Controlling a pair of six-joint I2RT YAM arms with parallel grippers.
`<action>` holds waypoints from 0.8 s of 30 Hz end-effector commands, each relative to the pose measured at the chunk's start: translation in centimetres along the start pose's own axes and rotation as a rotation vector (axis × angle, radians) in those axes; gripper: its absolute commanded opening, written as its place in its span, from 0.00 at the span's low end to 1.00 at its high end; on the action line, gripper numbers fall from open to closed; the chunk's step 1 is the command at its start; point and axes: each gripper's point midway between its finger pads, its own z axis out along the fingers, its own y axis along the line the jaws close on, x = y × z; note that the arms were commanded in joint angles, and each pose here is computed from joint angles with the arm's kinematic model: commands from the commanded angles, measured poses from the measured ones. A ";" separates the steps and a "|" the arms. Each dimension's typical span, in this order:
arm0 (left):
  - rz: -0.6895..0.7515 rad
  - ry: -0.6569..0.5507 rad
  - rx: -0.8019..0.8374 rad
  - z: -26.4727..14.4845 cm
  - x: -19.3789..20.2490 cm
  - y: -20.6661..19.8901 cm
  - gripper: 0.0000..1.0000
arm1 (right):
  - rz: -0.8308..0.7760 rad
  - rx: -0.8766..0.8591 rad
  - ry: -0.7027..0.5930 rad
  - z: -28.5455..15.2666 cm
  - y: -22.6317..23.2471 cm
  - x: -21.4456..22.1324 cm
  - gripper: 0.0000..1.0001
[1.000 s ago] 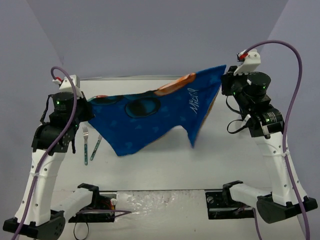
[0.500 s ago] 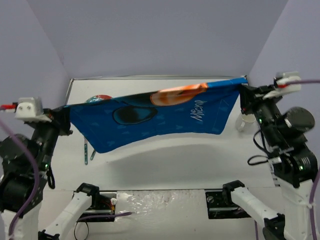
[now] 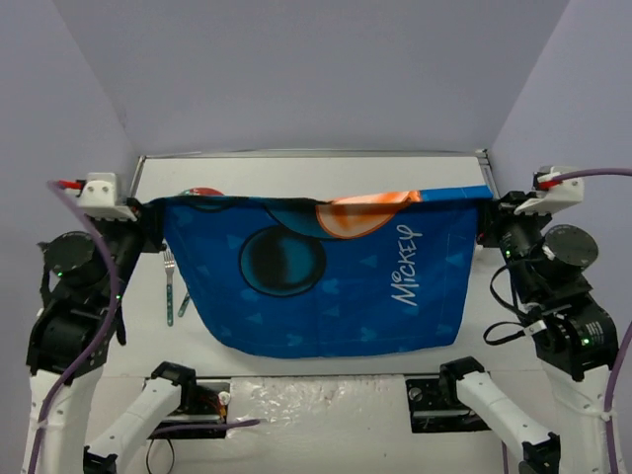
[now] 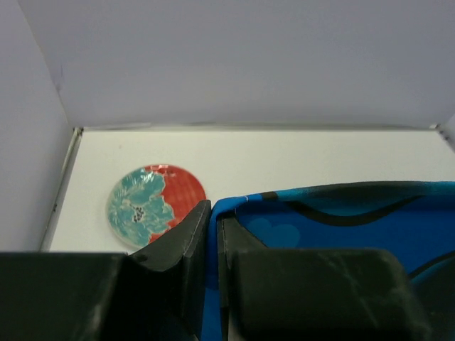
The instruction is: Set the dinner table for one person
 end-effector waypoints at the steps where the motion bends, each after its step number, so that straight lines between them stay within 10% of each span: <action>1: 0.016 0.100 -0.006 6.7 3.7 -0.4 0.08 | 0.019 0.206 0.154 5.3 -2.8 5.7 0.00; 13: 0.036 0.643 -0.061 20.5 26.9 0.5 0.12 | 0.045 0.448 0.552 15.6 -6.9 26.7 0.00; 20: 0.027 0.647 -0.075 26.0 28.2 0.5 0.08 | 0.032 0.478 0.638 20.2 -8.2 31.5 0.01; 24: -0.050 0.625 -0.023 27.1 27.2 -1.2 0.23 | -0.017 0.502 0.704 21.8 -9.0 32.7 0.30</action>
